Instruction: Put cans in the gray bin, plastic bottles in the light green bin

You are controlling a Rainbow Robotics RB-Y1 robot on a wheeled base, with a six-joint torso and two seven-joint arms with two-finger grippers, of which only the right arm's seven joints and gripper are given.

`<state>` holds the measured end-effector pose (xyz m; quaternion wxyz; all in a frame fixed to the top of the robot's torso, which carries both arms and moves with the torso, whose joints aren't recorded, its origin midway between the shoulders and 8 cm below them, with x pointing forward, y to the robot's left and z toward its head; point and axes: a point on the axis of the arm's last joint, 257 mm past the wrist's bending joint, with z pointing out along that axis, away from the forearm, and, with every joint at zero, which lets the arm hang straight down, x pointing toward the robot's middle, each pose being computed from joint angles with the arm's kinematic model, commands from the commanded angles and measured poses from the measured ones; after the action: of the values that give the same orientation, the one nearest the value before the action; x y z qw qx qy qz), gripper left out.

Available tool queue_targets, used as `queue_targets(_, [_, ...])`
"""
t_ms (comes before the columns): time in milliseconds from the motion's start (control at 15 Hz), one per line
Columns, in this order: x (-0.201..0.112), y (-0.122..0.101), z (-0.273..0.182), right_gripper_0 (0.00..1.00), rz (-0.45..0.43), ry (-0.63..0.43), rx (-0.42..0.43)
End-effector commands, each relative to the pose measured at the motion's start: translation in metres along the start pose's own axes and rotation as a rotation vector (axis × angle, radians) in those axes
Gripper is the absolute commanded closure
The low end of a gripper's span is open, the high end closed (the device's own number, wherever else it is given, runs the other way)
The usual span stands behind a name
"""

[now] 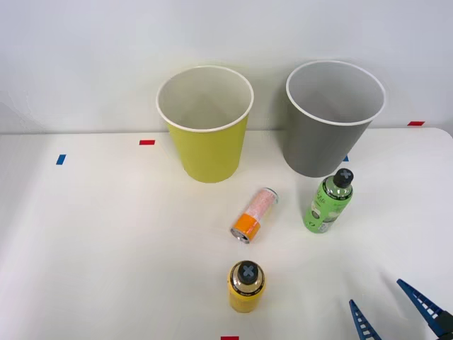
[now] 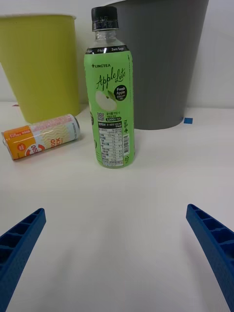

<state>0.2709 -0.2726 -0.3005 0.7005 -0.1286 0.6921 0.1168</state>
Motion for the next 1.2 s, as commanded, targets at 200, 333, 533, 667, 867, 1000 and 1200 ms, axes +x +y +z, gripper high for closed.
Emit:
queue_targets(200, [0.0,0.0,0.0,0.0,0.0,0.0,0.0])
queue_targets(333, [0.0,0.0,0.0,0.0,0.0,0.0,0.0])
queue_targets(533, [0.0,0.0,0.0,0.0,0.0,0.0,0.0])
queue_targets(667, [0.0,0.0,0.0,0.0,0.0,0.0,0.0])
queue_targets(867, [0.0,0.0,0.0,0.0,0.0,0.0,0.0])
queue_targets(1000, [0.0,0.0,0.0,0.0,0.0,0.0,0.0])
queue_targets(1200, [0.0,0.0,0.0,0.0,0.0,0.0,0.0])
